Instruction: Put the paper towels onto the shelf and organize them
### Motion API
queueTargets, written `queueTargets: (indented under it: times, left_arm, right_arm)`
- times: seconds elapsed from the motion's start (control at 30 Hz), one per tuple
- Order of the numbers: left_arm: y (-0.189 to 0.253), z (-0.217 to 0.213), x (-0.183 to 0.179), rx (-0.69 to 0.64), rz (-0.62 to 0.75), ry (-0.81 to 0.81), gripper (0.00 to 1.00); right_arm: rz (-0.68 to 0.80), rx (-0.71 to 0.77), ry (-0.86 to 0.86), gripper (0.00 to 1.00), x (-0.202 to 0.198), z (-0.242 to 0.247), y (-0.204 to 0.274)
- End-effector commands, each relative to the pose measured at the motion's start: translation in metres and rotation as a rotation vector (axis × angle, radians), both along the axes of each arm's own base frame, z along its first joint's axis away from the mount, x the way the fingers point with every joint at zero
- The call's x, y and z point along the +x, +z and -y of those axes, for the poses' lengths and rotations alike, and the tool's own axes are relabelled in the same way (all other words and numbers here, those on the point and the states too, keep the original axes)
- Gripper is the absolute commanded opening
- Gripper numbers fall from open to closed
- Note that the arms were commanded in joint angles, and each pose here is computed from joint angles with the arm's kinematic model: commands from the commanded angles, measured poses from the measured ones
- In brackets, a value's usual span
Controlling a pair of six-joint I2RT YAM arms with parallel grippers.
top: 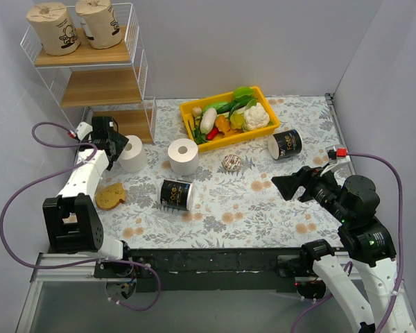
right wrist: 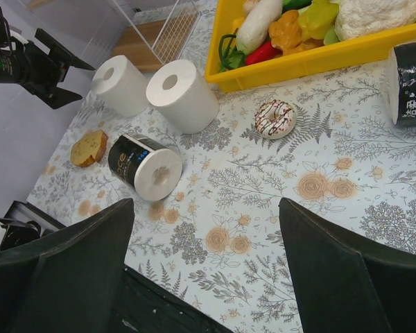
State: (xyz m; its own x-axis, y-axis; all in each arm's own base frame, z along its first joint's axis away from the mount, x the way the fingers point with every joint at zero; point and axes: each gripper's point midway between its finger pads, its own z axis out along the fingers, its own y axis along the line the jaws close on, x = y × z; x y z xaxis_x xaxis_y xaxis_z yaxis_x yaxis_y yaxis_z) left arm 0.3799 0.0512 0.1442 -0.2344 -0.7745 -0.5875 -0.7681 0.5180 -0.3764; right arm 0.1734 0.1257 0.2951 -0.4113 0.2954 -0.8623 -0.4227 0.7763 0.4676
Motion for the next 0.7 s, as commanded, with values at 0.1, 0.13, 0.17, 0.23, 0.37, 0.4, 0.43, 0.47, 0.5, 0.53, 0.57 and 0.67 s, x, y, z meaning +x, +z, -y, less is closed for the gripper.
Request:
queueTargets:
  times: [0.1,0.13,0.17,0.23,0.37,0.4,0.43,0.47,0.5,0.53,0.57,0.67]
  left_arm:
    - [-0.018,0.006,0.009,-0.042,-0.013,-0.017,0.75]
    - [-0.019,0.007,0.011,-0.042,-0.010,-0.019,0.75]
    - [-0.021,0.007,0.013,-0.041,-0.012,-0.024,0.75]
    - [-0.026,0.007,0.017,-0.043,-0.015,-0.033,0.74]
    - [-0.036,0.009,0.019,-0.053,-0.026,-0.045,0.68]
    - [-0.039,0.009,0.018,-0.054,-0.032,-0.044,0.61]
    - [-0.037,0.009,0.018,-0.051,-0.028,-0.044,0.56]
    - [-0.036,0.009,0.018,-0.048,-0.026,-0.046,0.53]
    - [-0.033,0.009,0.018,-0.044,-0.019,-0.047,0.49]
    - [-0.027,0.007,0.017,-0.037,-0.008,-0.041,0.43]
    - [-0.024,0.006,0.017,-0.031,-0.002,-0.039,0.38]
    - [-0.008,0.005,0.017,-0.022,0.026,-0.035,0.28]
  right_arm:
    - [0.067,-0.002,0.000,0.92,0.005,0.000,0.015]
    - [0.068,-0.003,-0.001,0.92,0.006,0.000,0.014]
    - [0.069,-0.005,-0.002,0.92,0.006,0.000,0.015]
    - [0.071,-0.006,-0.004,0.92,0.006,0.001,0.015]
    - [0.073,-0.009,-0.006,0.92,0.006,0.001,0.016]
    - [0.074,-0.010,-0.009,0.92,0.006,0.002,0.016]
    - [0.074,-0.013,-0.007,0.92,0.007,0.001,0.016]
    - [0.073,-0.012,-0.009,0.92,0.007,0.002,0.016]
    - [0.074,-0.014,-0.010,0.92,0.006,0.002,0.017]
    - [0.073,-0.014,-0.010,0.92,0.006,0.002,0.017]
    - [0.075,-0.015,-0.011,0.92,0.007,0.002,0.018]
    - [0.077,-0.015,-0.013,0.92,0.006,0.003,0.018]
